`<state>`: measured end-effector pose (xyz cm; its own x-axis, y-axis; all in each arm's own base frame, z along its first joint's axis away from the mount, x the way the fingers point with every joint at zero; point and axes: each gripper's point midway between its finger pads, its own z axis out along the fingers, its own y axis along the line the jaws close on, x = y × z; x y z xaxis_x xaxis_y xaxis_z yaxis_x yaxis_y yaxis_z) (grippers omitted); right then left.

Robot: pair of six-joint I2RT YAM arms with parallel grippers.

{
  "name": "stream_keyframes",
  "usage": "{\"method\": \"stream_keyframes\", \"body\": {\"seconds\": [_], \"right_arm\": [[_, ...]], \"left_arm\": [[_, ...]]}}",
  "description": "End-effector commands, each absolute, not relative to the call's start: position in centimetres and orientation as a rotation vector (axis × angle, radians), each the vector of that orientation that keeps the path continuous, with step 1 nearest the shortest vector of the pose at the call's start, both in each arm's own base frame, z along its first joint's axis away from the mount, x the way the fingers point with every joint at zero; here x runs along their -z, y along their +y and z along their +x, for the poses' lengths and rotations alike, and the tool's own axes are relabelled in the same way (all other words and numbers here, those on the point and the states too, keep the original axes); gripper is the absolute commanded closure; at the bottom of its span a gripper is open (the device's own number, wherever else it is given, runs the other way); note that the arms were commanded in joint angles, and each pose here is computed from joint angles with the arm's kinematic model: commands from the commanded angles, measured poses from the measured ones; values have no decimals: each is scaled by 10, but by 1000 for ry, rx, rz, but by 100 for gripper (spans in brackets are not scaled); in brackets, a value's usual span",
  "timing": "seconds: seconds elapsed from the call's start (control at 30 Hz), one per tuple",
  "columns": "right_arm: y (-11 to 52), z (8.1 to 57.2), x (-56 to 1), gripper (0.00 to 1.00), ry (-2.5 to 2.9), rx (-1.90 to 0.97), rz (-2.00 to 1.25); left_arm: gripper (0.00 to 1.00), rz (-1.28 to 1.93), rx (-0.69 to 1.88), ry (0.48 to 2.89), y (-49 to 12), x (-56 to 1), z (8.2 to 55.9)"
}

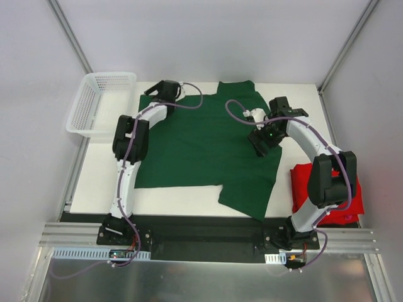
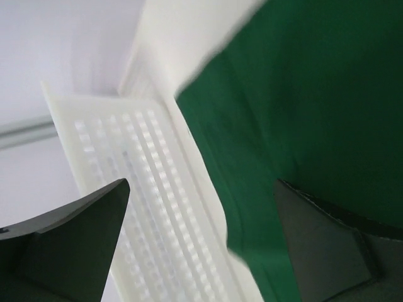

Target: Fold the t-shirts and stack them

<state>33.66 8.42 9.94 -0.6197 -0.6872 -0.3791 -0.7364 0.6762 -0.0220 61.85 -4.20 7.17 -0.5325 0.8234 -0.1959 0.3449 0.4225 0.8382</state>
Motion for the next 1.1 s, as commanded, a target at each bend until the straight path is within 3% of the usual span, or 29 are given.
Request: {"method": "stream_keyframes", "body": {"seconds": [0.0, 0.13, 0.43, 1.07], "right_arm": [[79, 364, -123, 4, 2418, -64, -1055], [79, 369, -106, 4, 2478, -73, -1098], [81, 296, -50, 4, 2681, -213, -1492], [27, 231, -16, 4, 2862, -41, -1942]], "left_arm": [[1, 788, -822, 1894, -80, -215, 559], [1, 938, -396, 2137, -109, -153, 471], [1, 1134, -61, 2409, -109, -73, 354], [1, 1113, 112, 2478, -118, -71, 323]]}}
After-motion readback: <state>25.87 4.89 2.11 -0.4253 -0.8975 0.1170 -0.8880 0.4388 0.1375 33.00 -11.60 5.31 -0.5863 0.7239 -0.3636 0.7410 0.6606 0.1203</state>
